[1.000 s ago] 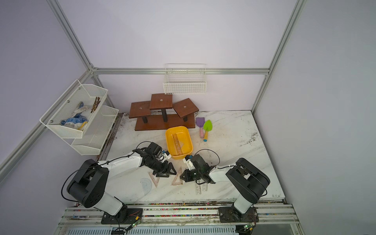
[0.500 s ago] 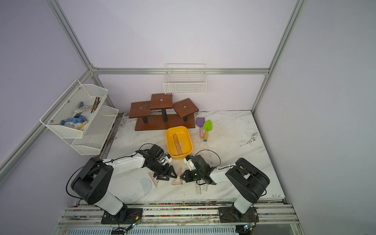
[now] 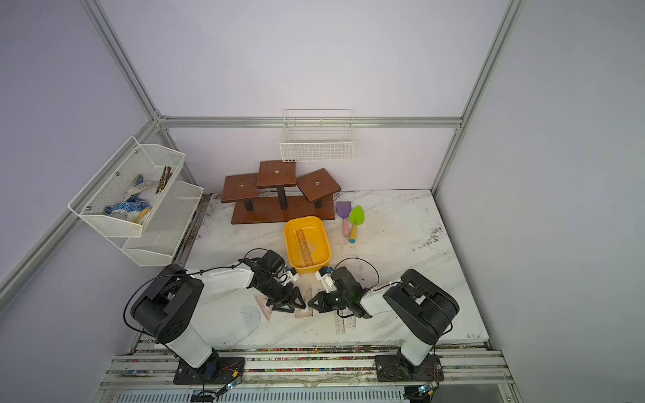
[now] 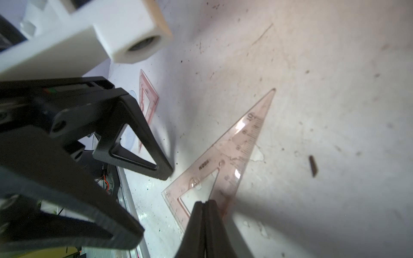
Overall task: Put the scattered rulers into the storage box
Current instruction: Pick up the ruler from the center of the board.
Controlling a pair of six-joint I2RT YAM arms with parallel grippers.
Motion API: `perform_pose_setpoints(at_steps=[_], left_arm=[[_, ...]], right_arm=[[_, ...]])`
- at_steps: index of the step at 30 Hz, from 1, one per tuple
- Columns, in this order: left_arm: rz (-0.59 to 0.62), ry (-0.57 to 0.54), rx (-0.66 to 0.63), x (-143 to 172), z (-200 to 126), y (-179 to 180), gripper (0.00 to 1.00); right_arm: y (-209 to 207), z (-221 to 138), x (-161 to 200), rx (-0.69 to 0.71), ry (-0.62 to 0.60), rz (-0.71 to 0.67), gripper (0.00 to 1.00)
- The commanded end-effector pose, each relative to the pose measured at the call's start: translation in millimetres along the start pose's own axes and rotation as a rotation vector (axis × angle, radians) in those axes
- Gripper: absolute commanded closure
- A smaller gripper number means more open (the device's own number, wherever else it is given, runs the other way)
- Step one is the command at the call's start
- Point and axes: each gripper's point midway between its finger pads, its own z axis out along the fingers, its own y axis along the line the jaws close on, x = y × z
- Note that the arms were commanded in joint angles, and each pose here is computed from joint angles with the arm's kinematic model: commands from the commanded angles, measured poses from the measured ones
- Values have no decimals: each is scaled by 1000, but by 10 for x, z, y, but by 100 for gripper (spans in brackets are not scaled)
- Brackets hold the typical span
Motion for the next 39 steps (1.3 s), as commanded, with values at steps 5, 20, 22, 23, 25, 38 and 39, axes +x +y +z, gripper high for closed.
perform_pose_setpoints(at_steps=[5,20,22,23,25,38,39], left_arm=[[-2,5,-21,-53,130,90,42],[-5,-14,-103,-5,33,186,41],[-7,-15,-109,-5,27,190,41],[-6,-17,-112,-7,21,189,40],[-4,-21,-112,-10,9,181,39],[-17,-10,-122,12,34,227,39],[-18,-11,-123,8,32,227,39]], right_arm=[[-243,27,254,62,61,62,92],[-350,-42,355,93,67,72,92],[-355,-39,363,92,69,73,93],[-357,-40,366,92,68,74,93],[-365,-46,376,93,68,76,93],[-403,-58,425,100,69,78,93],[-410,-60,430,101,69,79,93]])
